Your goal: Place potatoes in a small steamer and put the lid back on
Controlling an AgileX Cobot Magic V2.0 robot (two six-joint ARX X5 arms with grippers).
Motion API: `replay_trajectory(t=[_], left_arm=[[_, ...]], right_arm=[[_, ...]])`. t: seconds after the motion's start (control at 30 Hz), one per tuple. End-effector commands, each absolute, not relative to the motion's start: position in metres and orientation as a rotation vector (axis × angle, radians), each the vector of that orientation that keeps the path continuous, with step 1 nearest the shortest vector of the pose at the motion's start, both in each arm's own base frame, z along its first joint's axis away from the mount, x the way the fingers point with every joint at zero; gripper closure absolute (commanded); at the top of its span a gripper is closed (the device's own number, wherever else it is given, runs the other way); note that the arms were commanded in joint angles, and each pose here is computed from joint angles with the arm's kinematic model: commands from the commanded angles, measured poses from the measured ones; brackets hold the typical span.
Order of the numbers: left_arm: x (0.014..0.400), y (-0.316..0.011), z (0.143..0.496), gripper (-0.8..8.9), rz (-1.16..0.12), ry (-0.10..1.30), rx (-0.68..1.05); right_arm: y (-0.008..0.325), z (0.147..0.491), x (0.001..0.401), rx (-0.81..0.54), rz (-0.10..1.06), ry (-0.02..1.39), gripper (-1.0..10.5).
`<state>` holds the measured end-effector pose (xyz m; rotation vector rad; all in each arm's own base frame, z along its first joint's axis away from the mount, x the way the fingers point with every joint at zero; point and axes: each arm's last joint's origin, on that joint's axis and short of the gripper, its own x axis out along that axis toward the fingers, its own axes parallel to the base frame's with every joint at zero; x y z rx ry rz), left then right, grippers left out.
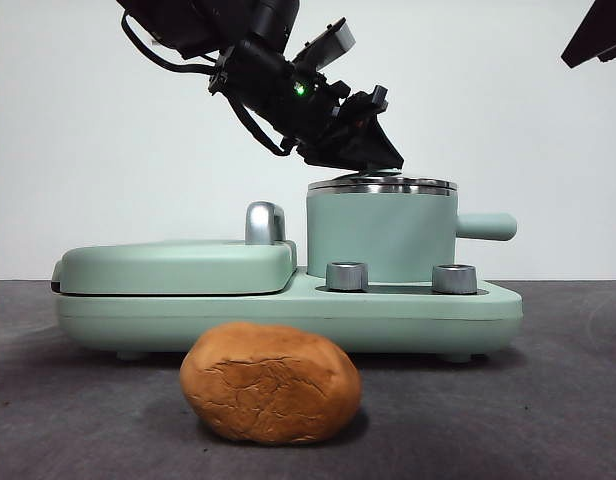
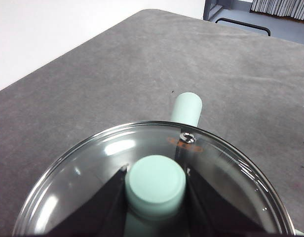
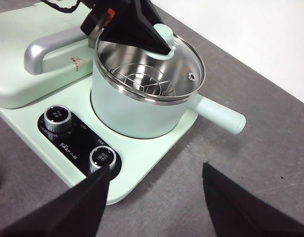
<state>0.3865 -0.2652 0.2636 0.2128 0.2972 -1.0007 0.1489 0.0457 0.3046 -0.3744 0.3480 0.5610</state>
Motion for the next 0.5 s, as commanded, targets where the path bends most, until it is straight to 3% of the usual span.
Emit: replay_trajectory(t=[0.03, 0.5], left_arm=[[0.391, -0.269, 0.264, 7.99, -0.999, 0.266, 0.239], [0.389, -0.268, 0.297, 7.99, -0.995, 0.165, 0.255]], right_arm=[[0.046, 0.309, 0.150, -0.358, 0.558, 0.333, 6.5], [0.047, 0.309, 0.149, -0.325, 0.553, 0.344, 6.5]])
